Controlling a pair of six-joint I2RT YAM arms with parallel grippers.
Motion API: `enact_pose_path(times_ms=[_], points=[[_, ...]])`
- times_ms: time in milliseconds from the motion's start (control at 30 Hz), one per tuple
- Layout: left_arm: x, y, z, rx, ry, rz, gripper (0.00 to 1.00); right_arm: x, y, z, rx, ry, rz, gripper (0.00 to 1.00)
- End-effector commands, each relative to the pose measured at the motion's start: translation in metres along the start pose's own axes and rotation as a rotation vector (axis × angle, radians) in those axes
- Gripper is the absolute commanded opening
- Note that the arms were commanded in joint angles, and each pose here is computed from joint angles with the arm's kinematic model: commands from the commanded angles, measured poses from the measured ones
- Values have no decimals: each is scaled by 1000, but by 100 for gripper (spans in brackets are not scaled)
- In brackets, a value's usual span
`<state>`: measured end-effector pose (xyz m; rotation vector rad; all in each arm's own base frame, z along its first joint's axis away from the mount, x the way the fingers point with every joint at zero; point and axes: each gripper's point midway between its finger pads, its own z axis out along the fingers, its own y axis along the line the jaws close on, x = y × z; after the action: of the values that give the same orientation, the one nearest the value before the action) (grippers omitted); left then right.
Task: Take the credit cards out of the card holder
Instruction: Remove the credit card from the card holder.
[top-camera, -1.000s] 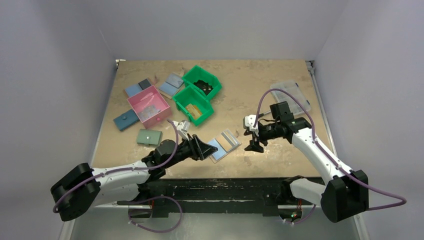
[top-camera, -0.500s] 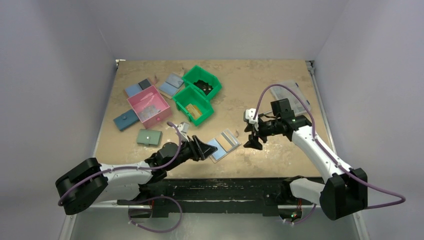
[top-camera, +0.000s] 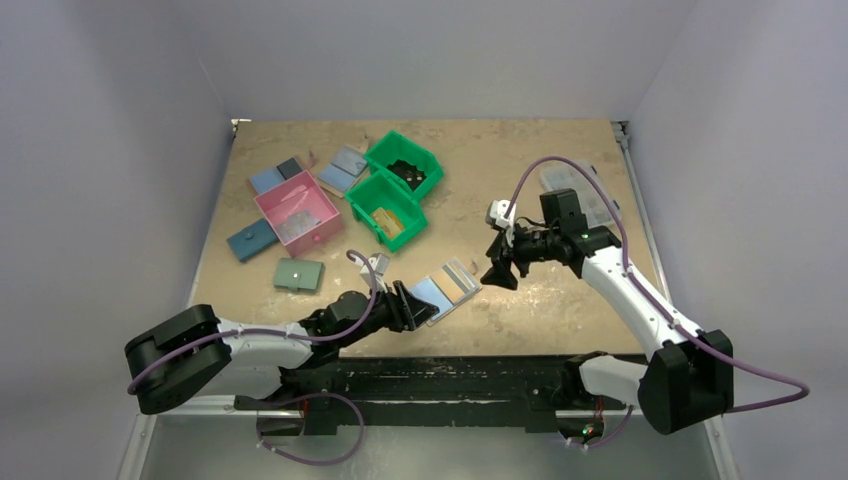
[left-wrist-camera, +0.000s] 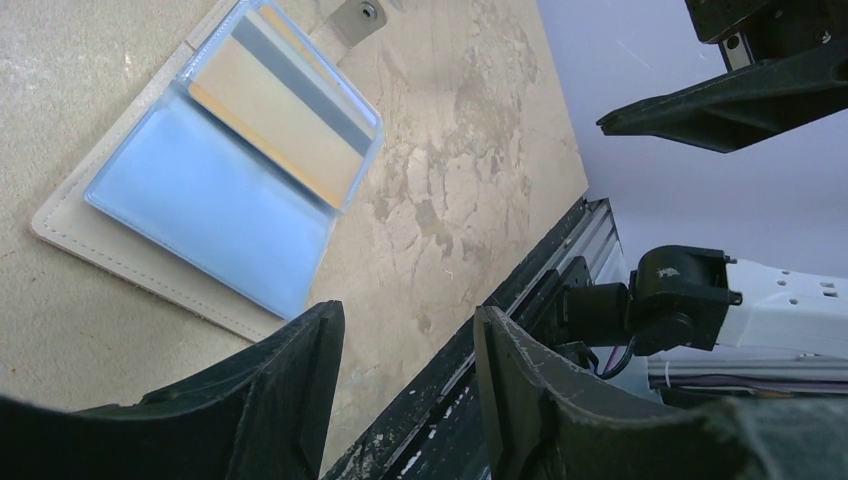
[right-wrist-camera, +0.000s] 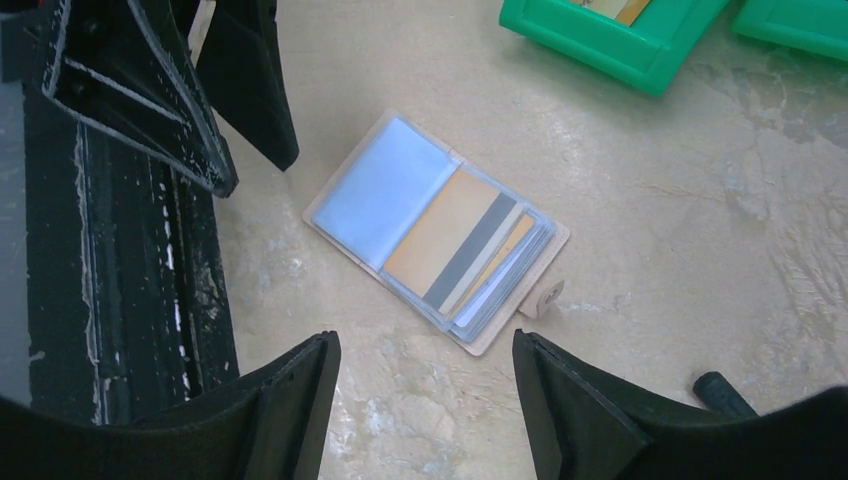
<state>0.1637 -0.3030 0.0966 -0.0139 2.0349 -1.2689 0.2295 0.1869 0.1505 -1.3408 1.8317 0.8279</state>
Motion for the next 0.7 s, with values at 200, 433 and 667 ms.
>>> enact_pose_path(times_ms=[200, 433, 667], points=[[-12, -8, 4, 6, -56, -45, 54, -31, 5, 23, -32, -66, 161, 61], [-9, -1, 10, -18, -60, -55, 52, -18, 6, 55, -80, 11, 253, 40], [-18, -4, 20, -12, -110, -38, 48, -15, -16, 72, 6, 18, 365, 33]])
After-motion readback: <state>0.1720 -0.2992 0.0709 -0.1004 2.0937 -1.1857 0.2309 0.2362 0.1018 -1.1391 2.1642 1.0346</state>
